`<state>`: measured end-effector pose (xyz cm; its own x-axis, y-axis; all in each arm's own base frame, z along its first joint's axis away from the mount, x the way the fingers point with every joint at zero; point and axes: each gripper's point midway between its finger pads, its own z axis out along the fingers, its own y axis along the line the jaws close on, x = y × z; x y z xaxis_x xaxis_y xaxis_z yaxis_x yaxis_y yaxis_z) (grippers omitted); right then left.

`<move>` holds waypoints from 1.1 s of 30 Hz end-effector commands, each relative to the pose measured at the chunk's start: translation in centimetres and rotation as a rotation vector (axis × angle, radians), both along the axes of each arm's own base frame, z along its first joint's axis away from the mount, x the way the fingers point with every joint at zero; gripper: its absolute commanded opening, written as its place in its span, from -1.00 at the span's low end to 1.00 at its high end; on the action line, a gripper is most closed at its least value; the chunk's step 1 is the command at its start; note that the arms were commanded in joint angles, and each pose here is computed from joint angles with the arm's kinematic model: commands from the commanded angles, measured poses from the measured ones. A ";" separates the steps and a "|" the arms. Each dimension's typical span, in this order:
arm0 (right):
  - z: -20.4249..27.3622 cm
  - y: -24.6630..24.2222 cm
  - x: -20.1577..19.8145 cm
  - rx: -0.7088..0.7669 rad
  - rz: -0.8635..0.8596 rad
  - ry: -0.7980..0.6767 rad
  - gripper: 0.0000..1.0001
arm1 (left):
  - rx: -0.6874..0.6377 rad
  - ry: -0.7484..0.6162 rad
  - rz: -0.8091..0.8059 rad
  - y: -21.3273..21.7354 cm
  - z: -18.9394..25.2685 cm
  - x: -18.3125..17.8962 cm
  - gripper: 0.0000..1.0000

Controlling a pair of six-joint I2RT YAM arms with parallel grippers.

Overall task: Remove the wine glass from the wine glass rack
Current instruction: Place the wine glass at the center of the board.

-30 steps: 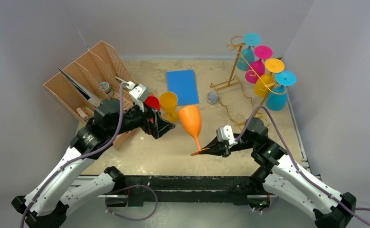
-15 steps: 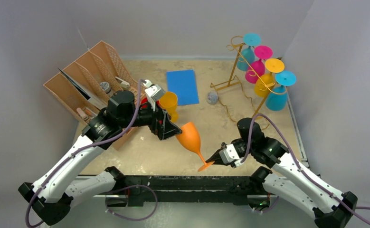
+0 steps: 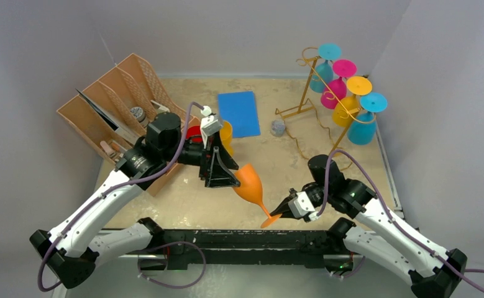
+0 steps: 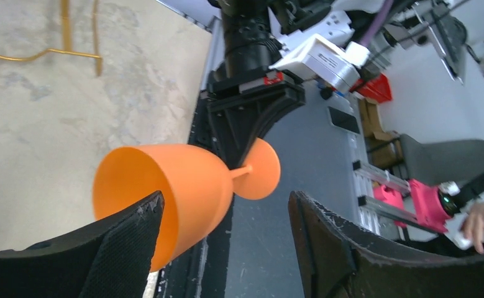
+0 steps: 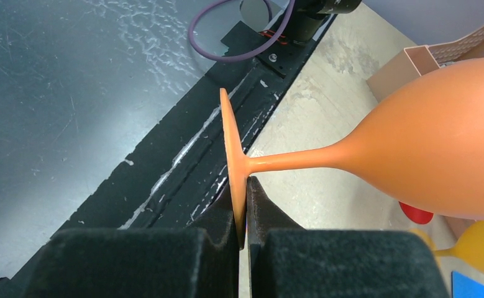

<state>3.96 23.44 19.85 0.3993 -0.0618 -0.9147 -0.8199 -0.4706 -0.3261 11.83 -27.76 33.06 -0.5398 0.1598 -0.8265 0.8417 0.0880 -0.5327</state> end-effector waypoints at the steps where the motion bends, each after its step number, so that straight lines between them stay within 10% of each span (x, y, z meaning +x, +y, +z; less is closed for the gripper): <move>1: 2.1 0.1 -0.5 0.065 0.043 -0.039 -1.00 | -0.045 0.022 -0.145 -0.6 0.6 -1.4 0.39; 20: 1.8 0.8 1.9 0.065 -0.086 -0.092 -1.00 | -0.017 0.116 -0.225 -1.1 -1.7 -1.7 -0.39; 26: 1.6 0.9 2.2 0.054 -0.098 -0.080 -1.00 | -0.011 0.114 -0.212 -1.2 -2.0 -1.4 -0.99; 33: 1.8 0.8 1.9 0.058 -0.093 -0.076 -1.00 | -0.015 0.099 -0.208 -1.0 -1.7 -1.6 -1.00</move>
